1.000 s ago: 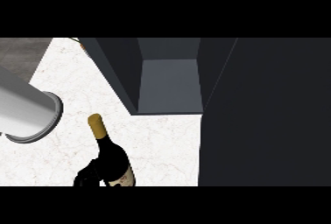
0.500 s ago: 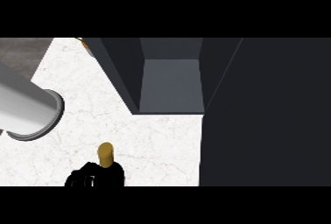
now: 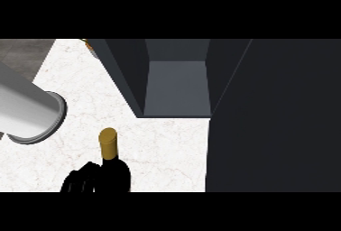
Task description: Pick up the wine, place it into the cabinet and close the cabinet
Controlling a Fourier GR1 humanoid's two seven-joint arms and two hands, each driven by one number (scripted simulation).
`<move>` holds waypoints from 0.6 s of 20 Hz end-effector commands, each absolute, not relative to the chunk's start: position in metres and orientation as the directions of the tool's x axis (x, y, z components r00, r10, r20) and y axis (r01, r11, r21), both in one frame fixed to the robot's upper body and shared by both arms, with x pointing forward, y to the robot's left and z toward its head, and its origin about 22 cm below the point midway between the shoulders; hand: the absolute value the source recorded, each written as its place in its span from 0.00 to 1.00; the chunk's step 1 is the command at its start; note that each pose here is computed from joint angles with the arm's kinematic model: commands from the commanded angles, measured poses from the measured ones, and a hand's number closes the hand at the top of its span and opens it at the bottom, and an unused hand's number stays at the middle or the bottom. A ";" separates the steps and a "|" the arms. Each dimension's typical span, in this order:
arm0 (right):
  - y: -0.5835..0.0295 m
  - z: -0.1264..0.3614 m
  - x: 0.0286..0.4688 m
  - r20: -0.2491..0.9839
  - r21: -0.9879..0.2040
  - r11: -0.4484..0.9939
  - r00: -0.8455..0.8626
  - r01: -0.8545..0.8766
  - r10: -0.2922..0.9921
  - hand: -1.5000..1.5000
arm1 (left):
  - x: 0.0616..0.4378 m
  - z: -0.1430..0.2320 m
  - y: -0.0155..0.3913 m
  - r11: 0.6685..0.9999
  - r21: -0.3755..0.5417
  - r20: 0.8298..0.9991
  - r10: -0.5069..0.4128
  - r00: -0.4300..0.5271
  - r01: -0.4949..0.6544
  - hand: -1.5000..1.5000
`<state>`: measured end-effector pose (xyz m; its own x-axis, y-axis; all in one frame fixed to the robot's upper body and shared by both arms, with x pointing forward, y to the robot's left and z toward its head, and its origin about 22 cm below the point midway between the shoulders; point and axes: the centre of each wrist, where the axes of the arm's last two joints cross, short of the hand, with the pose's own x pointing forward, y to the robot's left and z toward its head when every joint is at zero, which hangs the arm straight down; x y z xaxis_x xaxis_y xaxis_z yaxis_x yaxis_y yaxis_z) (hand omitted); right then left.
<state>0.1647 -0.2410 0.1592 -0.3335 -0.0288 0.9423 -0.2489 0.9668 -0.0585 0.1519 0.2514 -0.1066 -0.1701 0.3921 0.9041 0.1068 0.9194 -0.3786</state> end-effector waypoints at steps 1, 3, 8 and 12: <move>-0.245 0.159 0.160 0.943 -0.073 0.966 -0.334 -0.248 -0.014 0.00 | 0.159 -0.061 0.240 0.912 -0.387 0.892 0.408 -0.193 0.136 1.00; -0.244 0.154 0.162 0.945 -0.052 0.966 -0.327 -0.252 -0.034 0.00 | 0.156 -0.056 0.236 0.907 -0.394 0.889 0.417 -0.190 0.145 1.00; -0.246 0.154 0.164 0.944 -0.045 0.964 -0.326 -0.263 -0.044 0.00 | 0.165 -0.013 0.214 0.905 -0.395 0.880 0.422 -0.219 0.154 1.00; -0.230 0.158 0.162 0.952 -0.047 0.964 -0.305 -0.262 -0.036 0.00 | 0.202 0.009 0.224 0.920 -0.364 0.886 0.390 -0.250 0.146 1.00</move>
<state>0.1665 -0.2392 0.1560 -0.3222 -0.0317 0.9462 -0.2546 0.9655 -0.0543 0.1872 0.2175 -0.0189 -0.2282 0.4034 0.8861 0.1462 0.9140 -0.3785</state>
